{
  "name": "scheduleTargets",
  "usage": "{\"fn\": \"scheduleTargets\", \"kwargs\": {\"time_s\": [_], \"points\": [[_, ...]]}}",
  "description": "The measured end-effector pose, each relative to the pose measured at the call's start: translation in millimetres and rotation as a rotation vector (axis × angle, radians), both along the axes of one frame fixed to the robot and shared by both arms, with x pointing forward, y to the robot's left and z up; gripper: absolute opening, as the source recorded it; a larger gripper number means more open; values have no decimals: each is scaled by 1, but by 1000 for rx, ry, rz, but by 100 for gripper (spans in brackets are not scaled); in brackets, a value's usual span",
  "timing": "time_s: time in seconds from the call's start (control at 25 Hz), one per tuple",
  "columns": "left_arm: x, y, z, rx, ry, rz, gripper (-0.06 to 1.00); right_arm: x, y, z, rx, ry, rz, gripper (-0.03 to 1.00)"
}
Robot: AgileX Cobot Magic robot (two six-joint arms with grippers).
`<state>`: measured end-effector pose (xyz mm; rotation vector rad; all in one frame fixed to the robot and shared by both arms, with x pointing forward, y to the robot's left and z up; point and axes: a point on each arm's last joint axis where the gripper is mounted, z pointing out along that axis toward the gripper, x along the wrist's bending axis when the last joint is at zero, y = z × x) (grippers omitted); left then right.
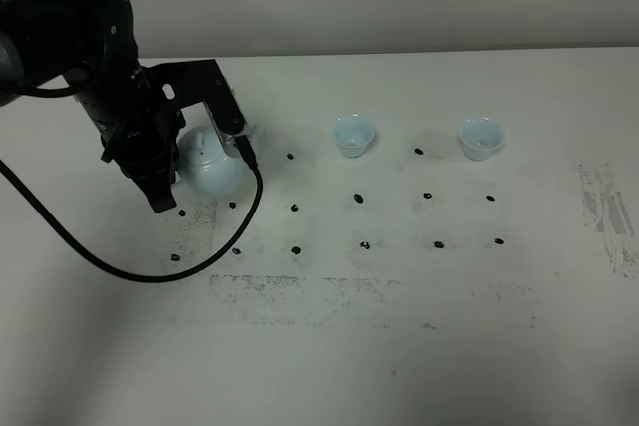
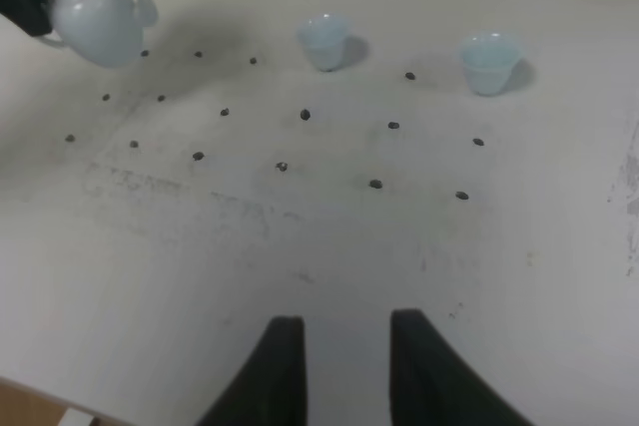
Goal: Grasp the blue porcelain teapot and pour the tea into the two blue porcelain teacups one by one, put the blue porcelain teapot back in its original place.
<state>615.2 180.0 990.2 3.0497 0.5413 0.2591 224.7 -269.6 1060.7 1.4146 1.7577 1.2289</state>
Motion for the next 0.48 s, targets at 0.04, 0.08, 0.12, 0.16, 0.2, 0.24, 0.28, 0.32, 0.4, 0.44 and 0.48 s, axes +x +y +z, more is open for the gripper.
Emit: {"fn": "scheduleTargets", "kwargs": {"time_s": [0.04,0.08,0.12,0.16,0.2,0.24,0.28,0.32,0.4,0.44,0.48], "points": [[3,-1,2,-2,-9,0,9,0,0,0,0,0,0,24],[7,-2,5,-4,-16,0,9,0,0,0,0,0,0,24],[10,-3,7,-3,-19,0,9,0,0,0,0,0,0,24],[14,-4,8,-2,-21,1,9,0,0,0,0,0,0,24],[19,-5,10,2,-22,0,9,0,0,0,0,0,0,24],[22,-6,11,11,-21,-1,9,0,0,0,0,0,0,24],[27,-7,11,17,-19,-1,9,0,0,0,0,0,0,24],[32,-8,10,24,-20,-2,9,0,0,0,0,0,0,24],[40,-10,9,34,-19,-3,9,0,0,0,0,0,0,24],[45,-11,7,36,-22,-3,9,0,0,0,0,0,0,24],[50,-13,7,36,-28,-6,9,0,0,0,0,0,0,24]]}}
